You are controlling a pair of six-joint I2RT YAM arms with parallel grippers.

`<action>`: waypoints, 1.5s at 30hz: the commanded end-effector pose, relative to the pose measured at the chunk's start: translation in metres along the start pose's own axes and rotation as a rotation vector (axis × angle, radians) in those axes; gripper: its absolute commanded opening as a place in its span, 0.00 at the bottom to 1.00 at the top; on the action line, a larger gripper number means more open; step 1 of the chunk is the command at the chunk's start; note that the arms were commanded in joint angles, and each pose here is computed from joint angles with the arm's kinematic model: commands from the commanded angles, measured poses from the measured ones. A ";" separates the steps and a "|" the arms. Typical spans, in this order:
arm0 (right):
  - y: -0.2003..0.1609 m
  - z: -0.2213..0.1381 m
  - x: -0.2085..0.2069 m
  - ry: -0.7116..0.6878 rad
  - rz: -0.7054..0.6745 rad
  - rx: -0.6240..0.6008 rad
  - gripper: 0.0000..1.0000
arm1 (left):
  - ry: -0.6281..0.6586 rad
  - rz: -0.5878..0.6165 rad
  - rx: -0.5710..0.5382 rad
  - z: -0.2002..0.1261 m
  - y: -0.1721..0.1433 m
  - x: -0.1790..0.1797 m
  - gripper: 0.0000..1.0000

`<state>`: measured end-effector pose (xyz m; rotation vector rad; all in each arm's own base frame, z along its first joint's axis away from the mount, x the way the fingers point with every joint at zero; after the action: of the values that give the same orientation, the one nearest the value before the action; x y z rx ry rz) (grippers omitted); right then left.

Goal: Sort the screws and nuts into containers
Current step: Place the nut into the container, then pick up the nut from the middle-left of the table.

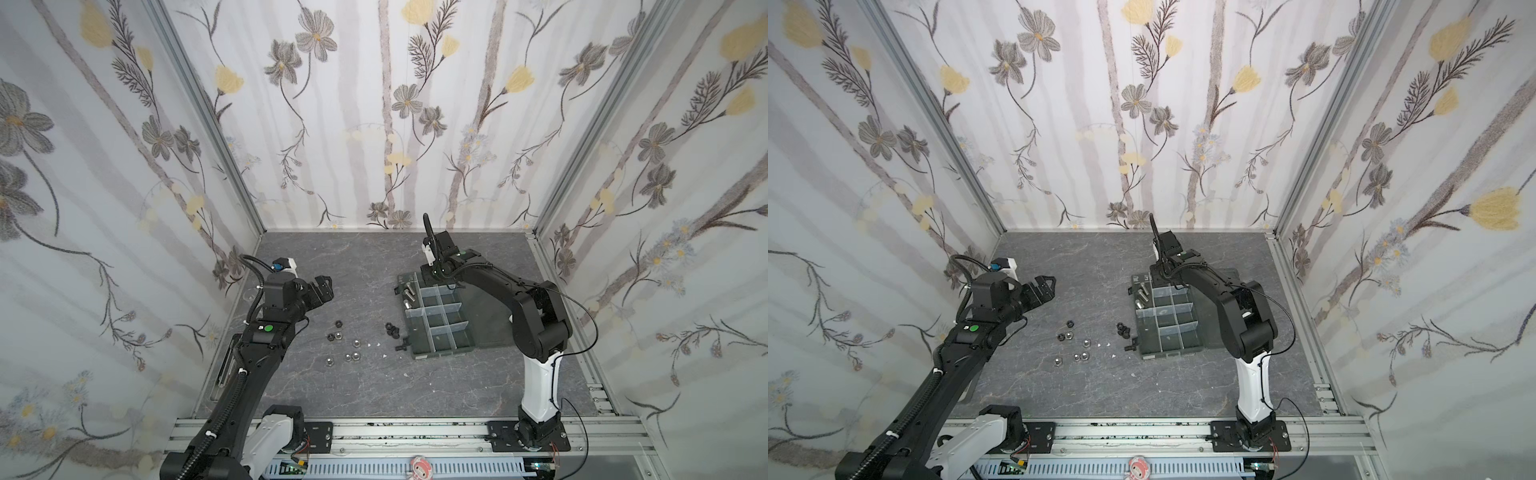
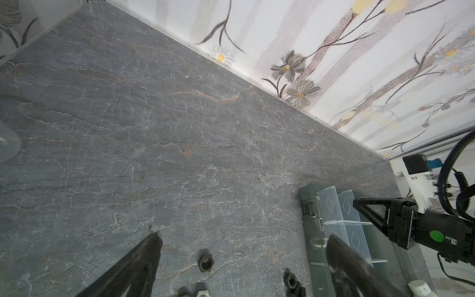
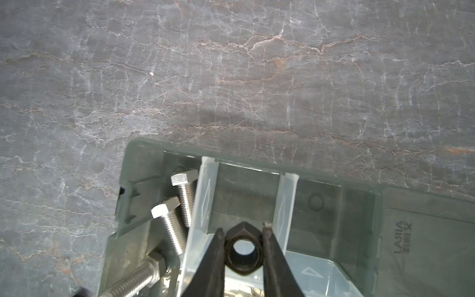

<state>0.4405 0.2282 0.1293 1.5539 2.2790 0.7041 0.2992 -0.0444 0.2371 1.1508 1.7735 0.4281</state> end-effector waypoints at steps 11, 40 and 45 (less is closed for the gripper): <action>0.008 -0.001 0.002 0.013 -0.008 -0.032 0.52 | 0.027 0.014 0.026 0.009 -0.002 0.004 1.00; -0.042 -0.126 0.023 0.217 0.100 -0.373 0.49 | 0.400 0.258 0.534 0.062 -0.092 0.038 0.76; -0.043 -0.133 0.026 0.240 0.096 -0.396 0.48 | 0.417 0.274 0.579 0.067 -0.104 0.042 0.68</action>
<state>0.3283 0.2036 0.2067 1.4844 2.0906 1.2540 0.3014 -0.0762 0.1139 1.7935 2.1651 0.3249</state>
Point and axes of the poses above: each gripper's point midway between its finger pads, its own z axis out along the fingers, its own x axis along the line the jaws close on, y = z × x, the point moved 4 cm from there along -z, back along the fingers, and after that the axes turned 3 degrees about -z, right-handed, at the moved point
